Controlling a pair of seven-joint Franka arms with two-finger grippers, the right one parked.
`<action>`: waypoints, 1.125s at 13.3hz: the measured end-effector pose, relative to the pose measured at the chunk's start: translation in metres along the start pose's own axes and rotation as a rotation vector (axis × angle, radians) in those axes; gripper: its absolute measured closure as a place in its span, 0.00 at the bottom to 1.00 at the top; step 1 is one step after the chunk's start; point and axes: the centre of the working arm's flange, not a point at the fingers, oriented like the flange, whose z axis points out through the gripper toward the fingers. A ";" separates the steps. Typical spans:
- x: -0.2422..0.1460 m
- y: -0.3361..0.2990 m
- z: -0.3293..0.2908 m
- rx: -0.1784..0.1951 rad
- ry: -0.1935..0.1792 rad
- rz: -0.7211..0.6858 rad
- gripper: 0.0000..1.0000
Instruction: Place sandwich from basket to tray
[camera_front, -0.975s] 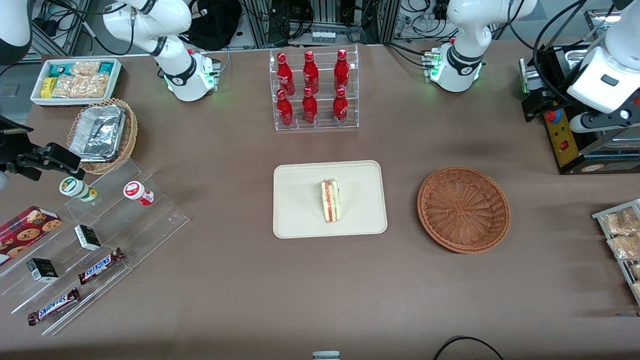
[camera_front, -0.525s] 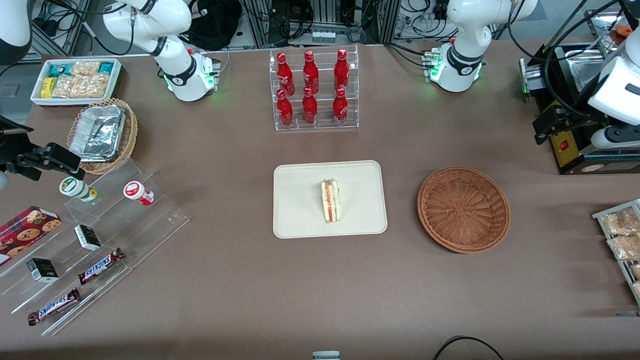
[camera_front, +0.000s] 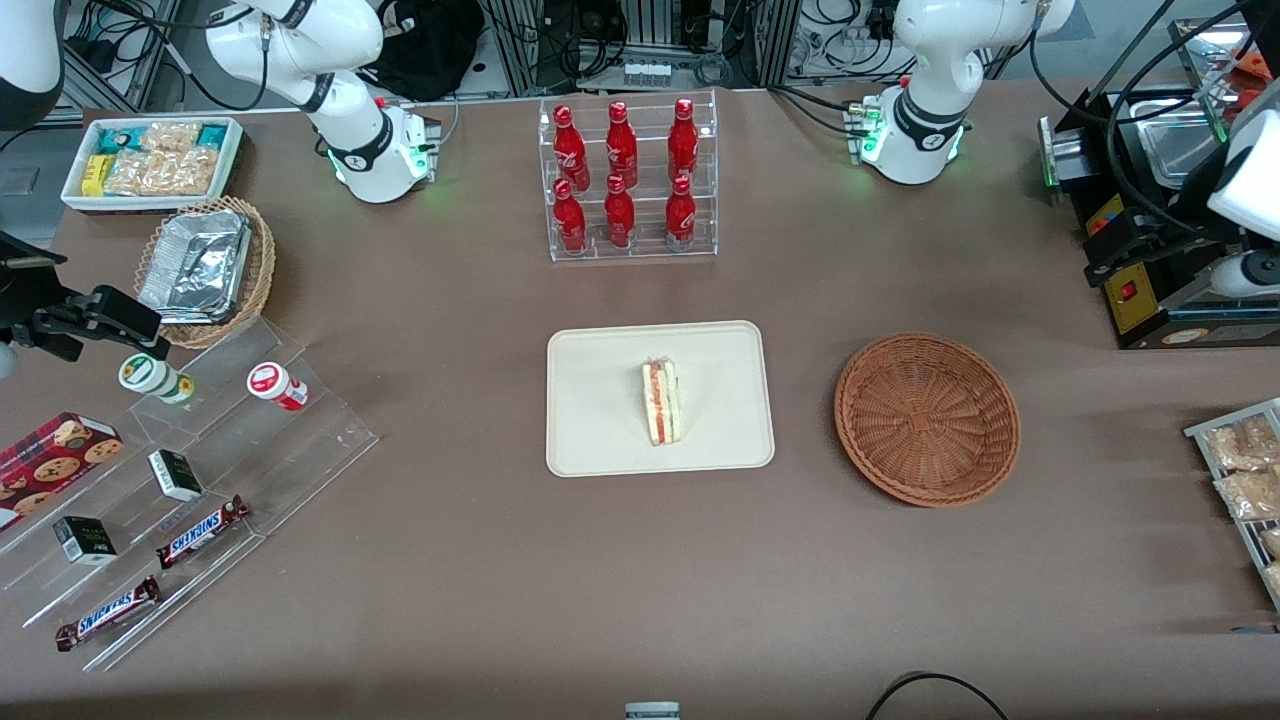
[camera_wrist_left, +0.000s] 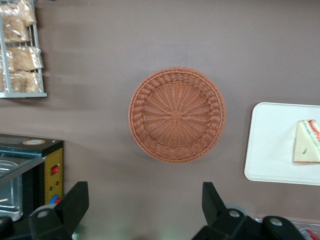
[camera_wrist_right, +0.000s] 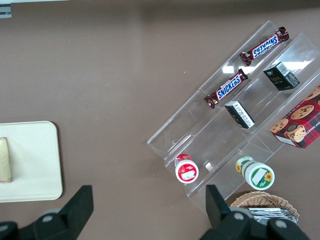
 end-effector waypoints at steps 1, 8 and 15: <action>0.001 -0.007 0.000 -0.005 -0.001 -0.014 0.00; 0.002 -0.013 0.003 -0.006 -0.015 -0.052 0.00; -0.003 -0.013 0.015 0.010 -0.079 -0.040 0.00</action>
